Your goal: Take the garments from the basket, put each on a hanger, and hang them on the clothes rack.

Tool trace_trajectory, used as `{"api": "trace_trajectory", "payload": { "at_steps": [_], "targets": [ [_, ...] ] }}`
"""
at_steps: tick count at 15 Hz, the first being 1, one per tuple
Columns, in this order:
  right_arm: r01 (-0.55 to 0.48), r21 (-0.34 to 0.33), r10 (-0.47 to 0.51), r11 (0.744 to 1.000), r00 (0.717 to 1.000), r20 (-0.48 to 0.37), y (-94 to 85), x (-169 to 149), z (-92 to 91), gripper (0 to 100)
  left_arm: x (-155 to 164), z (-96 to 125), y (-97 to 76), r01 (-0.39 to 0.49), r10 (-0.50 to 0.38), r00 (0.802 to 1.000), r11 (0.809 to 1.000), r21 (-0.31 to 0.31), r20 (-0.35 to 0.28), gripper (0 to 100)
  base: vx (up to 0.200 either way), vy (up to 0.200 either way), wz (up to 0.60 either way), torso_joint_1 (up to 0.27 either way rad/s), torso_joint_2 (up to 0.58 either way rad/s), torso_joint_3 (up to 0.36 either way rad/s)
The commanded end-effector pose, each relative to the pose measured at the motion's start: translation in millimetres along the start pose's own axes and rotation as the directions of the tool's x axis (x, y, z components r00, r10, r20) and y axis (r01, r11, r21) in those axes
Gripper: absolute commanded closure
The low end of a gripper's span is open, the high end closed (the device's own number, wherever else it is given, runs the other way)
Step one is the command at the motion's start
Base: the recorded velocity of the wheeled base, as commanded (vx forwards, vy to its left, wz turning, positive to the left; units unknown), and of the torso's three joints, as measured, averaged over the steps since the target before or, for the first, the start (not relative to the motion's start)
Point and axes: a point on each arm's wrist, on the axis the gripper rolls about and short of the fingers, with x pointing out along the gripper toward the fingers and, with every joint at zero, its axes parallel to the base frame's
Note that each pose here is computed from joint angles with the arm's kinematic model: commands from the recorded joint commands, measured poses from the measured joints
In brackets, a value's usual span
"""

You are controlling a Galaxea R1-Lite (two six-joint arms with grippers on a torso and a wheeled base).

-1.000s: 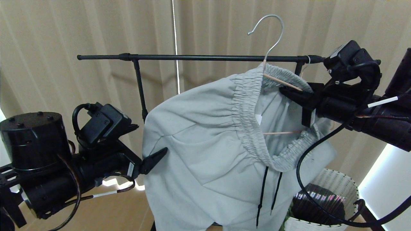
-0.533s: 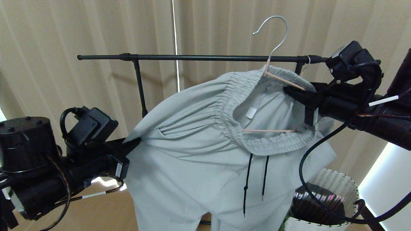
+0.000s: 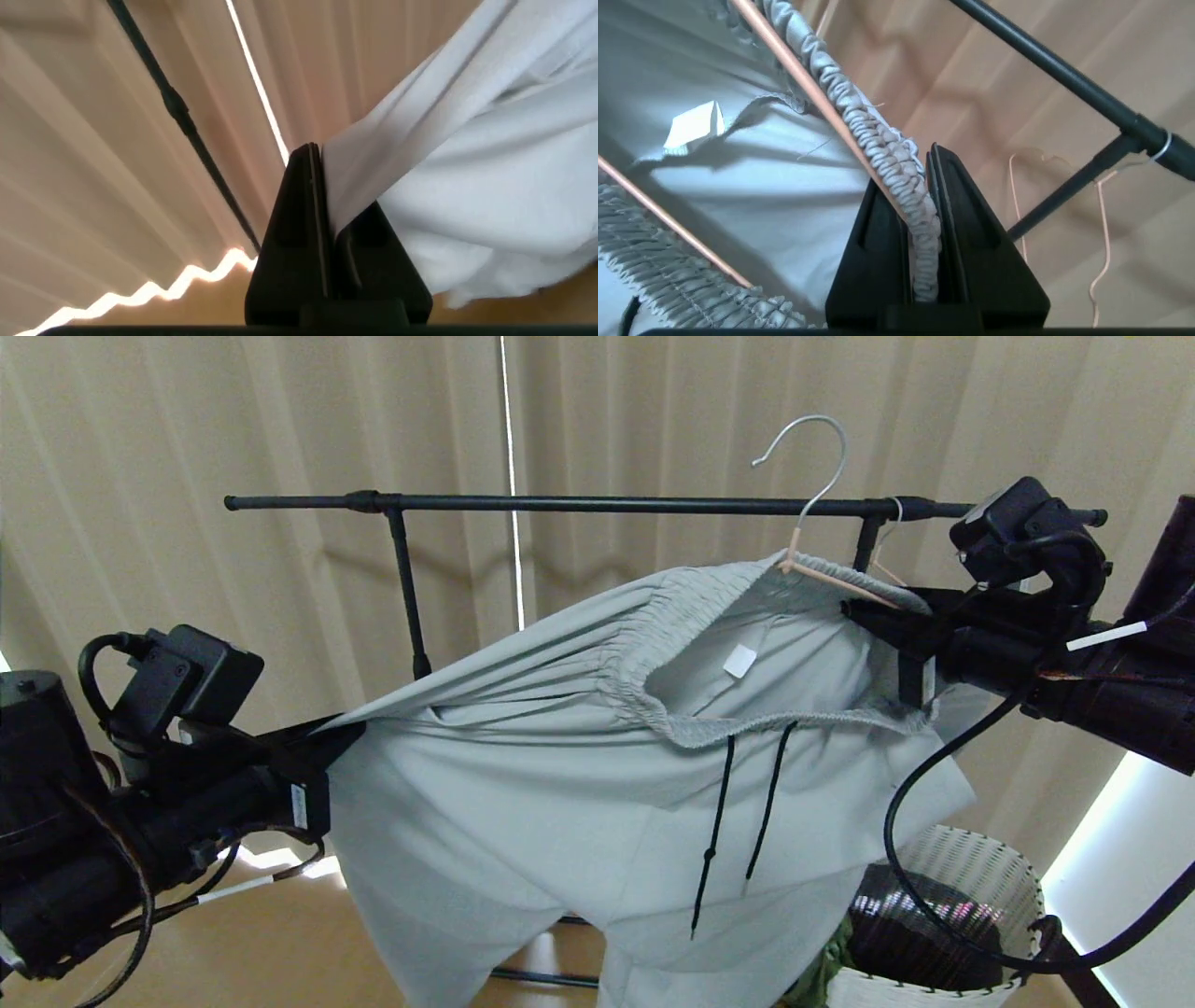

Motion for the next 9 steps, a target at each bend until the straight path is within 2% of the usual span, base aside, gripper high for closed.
{"api": "trace_trajectory", "payload": {
  "at_steps": [1, 5, 6, 9],
  "targets": [
    [-0.004, 0.0, 0.004, 1.0, 1.0, 0.005, 0.2, 0.0, 0.8, 100, -1.0, -1.8, -1.5, 0.005, -0.005, 1.0, 1.0, -0.006, -0.007, 100, 0.0, 0.0, 0.0, 0.0, 0.0, 0.0],
    [-0.048, -0.004, 0.048, 0.999, 0.998, 0.029, 12.7, 1.3, 7.8, 100, -1.3, -2.4, -15.7, 0.067, -0.067, 0.998, 0.998, 0.001, -0.01, 100, 0.0, 0.0, 0.0, 0.0, 0.0, 0.0],
    [-0.056, -0.004, 0.056, 0.998, 0.998, 0.031, 15.0, 1.9, 8.6, 100, -1.9, -1.7, -16.9, 0.073, -0.073, 0.997, 0.997, -0.004, -0.008, 0, 0.0, 0.0, 0.0, 0.0, 0.0, 0.0],
    [-0.055, -0.004, 0.055, 0.998, 0.998, 0.029, 15.1, 1.7, 9.4, 100, -10.2, -3.2, -16.9, 0.074, -0.074, 0.997, 0.997, -0.001, 0.001, 0, 0.0, 0.0, 0.0, 0.0, 0.0, 0.0]
  ]
}}
